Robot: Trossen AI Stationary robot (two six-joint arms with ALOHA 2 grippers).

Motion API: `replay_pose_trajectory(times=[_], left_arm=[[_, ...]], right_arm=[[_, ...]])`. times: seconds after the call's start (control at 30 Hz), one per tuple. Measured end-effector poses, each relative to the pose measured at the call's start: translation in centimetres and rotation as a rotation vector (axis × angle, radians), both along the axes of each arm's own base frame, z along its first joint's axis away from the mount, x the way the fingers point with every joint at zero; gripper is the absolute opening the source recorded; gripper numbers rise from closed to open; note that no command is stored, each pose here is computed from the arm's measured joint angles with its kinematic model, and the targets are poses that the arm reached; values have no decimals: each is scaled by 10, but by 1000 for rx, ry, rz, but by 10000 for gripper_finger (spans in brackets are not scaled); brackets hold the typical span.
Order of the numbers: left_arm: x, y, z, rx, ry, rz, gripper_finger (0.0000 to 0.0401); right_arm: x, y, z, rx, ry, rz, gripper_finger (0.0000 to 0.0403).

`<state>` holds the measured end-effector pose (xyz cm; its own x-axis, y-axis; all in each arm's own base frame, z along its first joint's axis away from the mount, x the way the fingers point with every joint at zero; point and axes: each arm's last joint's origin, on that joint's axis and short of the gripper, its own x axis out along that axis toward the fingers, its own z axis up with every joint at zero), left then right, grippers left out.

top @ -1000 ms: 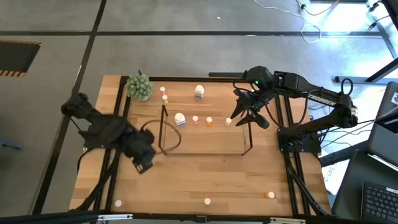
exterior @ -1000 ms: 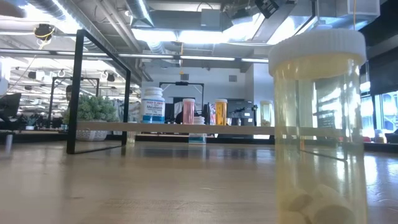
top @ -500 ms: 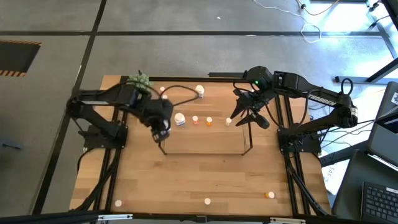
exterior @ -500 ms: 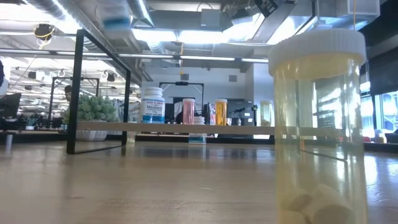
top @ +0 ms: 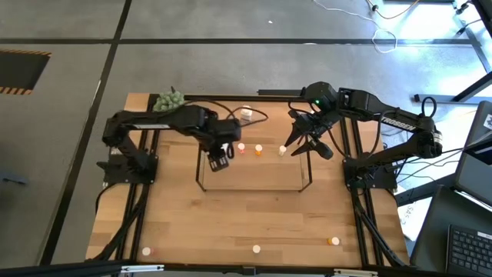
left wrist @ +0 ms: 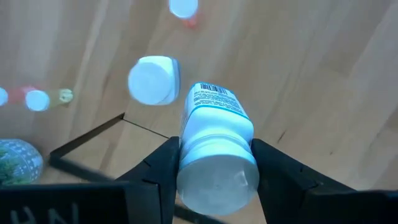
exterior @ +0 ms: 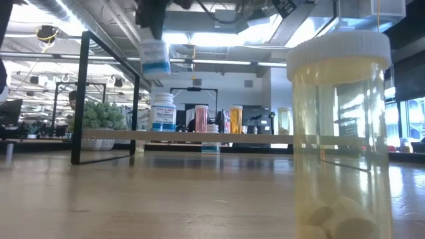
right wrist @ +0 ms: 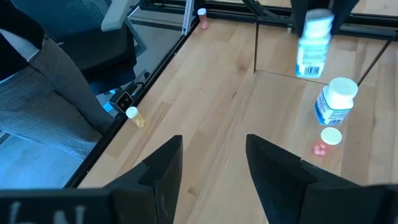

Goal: Pick and place medicine bottles onto shelf by color
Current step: Put the bottom white pill bottle on the shelf aligned with the white pill bottle

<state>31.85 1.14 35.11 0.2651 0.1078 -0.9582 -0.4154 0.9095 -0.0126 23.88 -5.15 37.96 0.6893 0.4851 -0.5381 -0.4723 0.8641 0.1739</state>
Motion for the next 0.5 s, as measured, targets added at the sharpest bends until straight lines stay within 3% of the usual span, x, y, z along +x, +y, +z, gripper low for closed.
replay_pose_trajectory(times=[0.5], left_arm=[[43,-11,-55,-24,130,-97,156]], right_arm=[[0,-1,0,-15,5,-16,179]])
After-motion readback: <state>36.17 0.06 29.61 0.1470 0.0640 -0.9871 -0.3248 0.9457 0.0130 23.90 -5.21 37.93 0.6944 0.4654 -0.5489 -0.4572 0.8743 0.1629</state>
